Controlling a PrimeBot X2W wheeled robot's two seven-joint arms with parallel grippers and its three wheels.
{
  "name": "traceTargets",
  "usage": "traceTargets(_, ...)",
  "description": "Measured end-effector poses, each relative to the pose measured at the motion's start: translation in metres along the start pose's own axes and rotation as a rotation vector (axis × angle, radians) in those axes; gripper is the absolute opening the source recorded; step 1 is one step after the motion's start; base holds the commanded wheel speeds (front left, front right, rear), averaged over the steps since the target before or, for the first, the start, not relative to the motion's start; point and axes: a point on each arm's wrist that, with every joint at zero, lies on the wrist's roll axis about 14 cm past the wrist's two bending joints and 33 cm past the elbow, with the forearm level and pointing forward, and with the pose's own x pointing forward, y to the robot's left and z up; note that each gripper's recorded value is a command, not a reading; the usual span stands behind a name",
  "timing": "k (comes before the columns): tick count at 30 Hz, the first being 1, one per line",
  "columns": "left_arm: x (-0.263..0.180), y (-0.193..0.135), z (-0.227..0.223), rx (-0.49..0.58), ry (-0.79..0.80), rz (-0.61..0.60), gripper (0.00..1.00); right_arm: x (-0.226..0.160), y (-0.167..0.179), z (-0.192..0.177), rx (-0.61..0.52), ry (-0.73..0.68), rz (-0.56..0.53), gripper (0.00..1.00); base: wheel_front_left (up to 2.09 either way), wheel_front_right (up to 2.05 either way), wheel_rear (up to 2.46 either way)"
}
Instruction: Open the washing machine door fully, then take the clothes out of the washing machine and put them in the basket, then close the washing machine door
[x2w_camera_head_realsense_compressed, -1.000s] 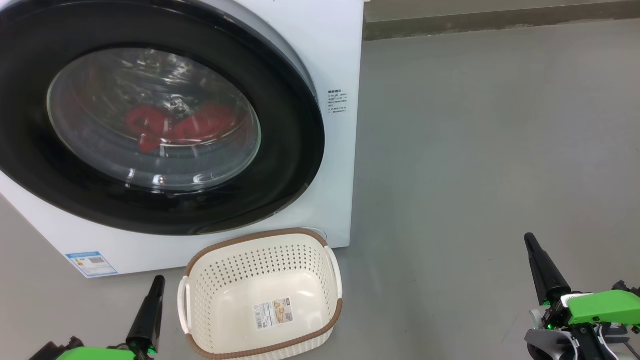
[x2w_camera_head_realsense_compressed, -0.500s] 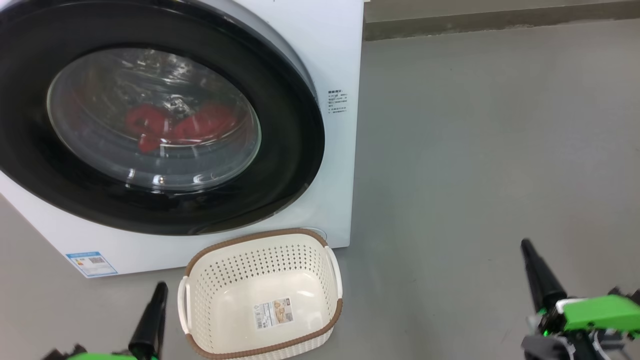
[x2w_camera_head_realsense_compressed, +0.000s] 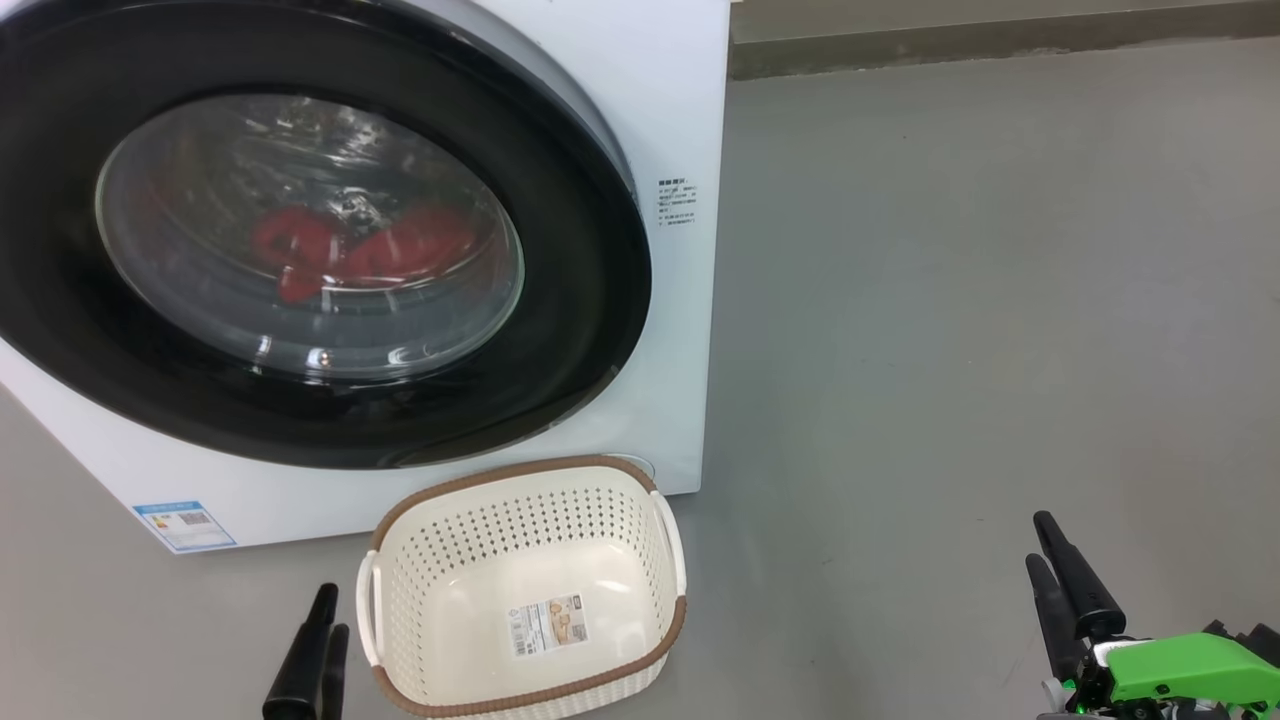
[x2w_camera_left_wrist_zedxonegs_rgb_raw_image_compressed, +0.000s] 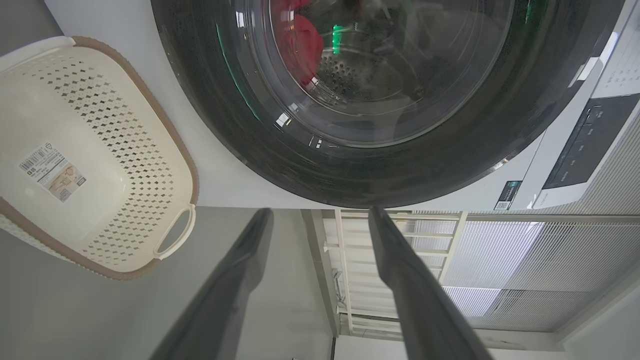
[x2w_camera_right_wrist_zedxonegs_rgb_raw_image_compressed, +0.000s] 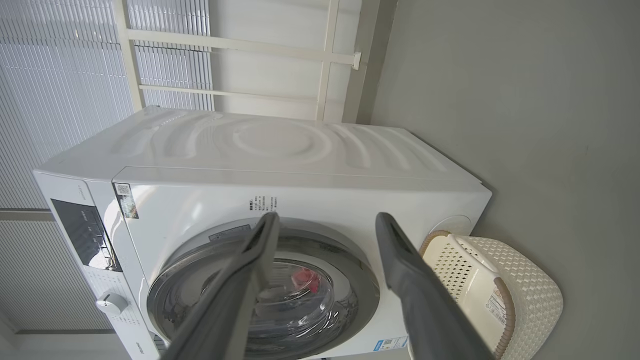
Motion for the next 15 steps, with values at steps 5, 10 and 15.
traceTargets(5,0.0005,-0.0038,0.0019,0.047,-0.013,-0.01,1.0,0.0007,0.0004,-0.0026,-0.055,0.009,-0.001,1.0,0.0,0.0,0.0)
traceTargets(10,0.0006,-0.0058,0.0027,0.125,-0.019,-0.013,1.0,0.001,0.0001,-0.0026,-0.114,0.005,-0.004,1.0,0.0,0.0,0.0)
traceTargets(15,0.0008,-0.0083,0.0039,0.2,-0.026,-0.018,1.0,0.0011,-0.0008,-0.0028,-0.18,0.005,-0.008,1.0,0.0,0.0,0.0)
